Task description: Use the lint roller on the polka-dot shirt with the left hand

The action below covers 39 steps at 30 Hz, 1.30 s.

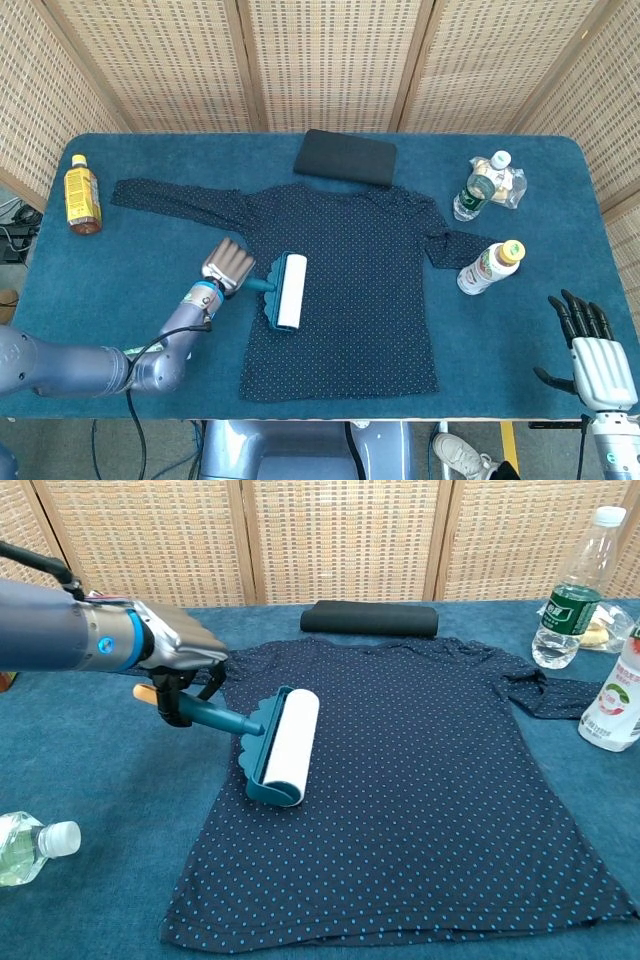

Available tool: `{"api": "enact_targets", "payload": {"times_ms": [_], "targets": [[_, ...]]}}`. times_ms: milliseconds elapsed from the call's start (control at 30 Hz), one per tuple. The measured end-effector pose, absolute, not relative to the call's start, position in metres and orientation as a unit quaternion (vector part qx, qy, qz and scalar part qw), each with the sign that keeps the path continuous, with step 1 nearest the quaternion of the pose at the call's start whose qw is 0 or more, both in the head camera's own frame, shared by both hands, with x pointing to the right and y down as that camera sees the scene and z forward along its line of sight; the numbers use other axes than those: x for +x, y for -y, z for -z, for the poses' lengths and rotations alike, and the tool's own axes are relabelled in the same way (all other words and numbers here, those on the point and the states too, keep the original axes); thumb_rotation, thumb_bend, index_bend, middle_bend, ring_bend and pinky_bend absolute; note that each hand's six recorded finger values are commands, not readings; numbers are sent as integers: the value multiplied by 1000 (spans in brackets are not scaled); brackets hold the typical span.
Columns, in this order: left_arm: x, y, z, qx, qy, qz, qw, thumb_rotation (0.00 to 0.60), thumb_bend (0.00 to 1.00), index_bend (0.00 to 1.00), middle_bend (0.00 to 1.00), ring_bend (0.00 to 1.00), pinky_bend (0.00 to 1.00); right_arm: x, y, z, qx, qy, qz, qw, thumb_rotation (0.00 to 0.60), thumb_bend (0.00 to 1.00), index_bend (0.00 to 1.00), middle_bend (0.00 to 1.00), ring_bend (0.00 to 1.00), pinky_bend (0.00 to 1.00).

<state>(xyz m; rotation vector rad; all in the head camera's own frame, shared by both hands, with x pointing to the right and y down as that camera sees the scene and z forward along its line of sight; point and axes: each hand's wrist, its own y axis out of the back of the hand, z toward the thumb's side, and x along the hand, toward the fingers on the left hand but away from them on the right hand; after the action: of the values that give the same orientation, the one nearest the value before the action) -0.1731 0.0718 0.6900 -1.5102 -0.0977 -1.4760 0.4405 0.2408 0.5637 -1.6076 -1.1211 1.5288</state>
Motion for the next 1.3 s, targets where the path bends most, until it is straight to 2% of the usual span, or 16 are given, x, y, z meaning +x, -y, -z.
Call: {"api": "enact_targets", "payload": {"times_ms": [433, 733, 1000, 1300], "targets": [[-90, -91, -688, -619, 60, 595, 509, 600, 619, 897, 874, 744, 673, 450, -238, -565, -611, 437, -585, 306, 600, 59, 4, 0, 0, 0], [-71, -95, -685, -612, 60, 593, 520, 600, 620, 899, 874, 744, 673, 453, -237, -564, -611, 441, -584, 302, 600, 59, 4, 0, 0, 0], [-96, -89, -686, -598, 59, 609, 518, 600, 620, 901, 874, 744, 673, 450, -240, -564, -611, 448, -583, 294, 600, 59, 4, 0, 0, 0], [-173, -71, -689, -570, 51, 649, 501, 600, 620, 902, 874, 744, 673, 443, -242, -564, -614, 431, -583, 312, 600, 59, 4, 0, 0, 0]]}}
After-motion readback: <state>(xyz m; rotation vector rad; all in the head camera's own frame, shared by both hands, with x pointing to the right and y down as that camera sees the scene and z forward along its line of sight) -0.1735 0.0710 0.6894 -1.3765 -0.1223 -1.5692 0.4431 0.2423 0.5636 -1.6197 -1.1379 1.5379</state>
